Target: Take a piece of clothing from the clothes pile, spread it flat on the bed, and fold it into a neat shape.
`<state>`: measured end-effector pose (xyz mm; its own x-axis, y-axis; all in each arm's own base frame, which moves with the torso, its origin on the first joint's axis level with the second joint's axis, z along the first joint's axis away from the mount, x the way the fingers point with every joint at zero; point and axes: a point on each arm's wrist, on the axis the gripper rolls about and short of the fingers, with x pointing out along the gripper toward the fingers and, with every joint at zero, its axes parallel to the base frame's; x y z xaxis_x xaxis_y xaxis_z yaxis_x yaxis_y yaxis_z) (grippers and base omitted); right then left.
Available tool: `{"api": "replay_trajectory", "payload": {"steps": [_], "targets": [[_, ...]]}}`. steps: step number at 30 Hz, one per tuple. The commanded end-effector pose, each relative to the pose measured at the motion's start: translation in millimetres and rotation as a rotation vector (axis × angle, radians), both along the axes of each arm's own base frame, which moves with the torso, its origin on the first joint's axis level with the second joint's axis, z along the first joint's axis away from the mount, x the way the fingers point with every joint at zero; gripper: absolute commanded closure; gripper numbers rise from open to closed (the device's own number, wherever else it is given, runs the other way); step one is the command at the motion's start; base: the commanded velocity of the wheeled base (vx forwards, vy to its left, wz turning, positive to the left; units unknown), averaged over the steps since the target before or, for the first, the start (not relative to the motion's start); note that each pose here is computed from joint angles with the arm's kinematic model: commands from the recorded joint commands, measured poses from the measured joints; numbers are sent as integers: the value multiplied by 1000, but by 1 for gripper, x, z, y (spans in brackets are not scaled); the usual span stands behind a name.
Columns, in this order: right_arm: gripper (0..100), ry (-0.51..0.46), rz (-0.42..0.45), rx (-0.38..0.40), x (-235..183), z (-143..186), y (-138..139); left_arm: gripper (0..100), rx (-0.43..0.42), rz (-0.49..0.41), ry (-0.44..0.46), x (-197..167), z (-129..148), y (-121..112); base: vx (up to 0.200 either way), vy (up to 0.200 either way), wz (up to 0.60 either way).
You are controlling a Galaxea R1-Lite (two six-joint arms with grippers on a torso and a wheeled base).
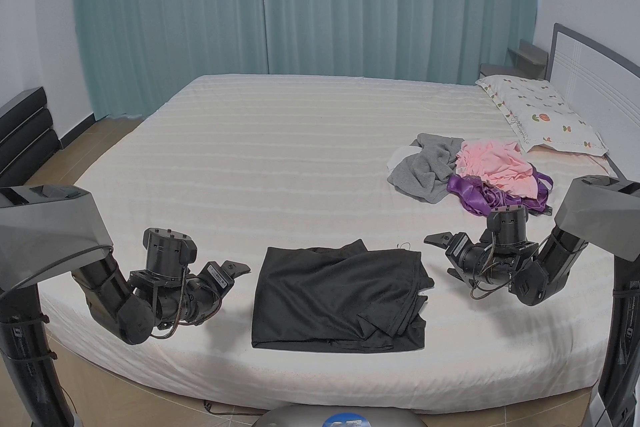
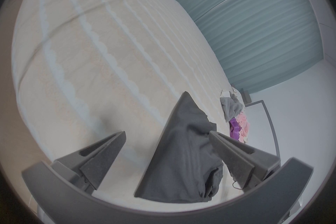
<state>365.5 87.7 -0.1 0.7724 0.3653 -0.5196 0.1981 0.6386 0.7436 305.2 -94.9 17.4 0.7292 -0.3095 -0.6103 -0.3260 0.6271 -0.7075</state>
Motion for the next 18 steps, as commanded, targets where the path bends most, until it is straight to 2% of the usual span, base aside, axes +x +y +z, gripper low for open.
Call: {"api": "replay_trajectory", "payload": {"steps": [1, 6, 11, 18], "targets": [[0, 2, 14, -2, -2, -1, 5, 0, 4, -9, 7, 5, -6, -6, 200, 0, 0], [0, -2, 23, -5, -3, 2, 9, 0, 8, -27, -16, 9, -3, -10, 200, 0, 0], [0, 5, 26, -7, -3, -1, 10, 0, 37, -58, -55, 17, -1, -15, 0, 0, 0], [0, 4, 29, -7, -2, -1, 11, 0, 78, -95, -81, 35, -12, -23, 0, 0, 0]]}}
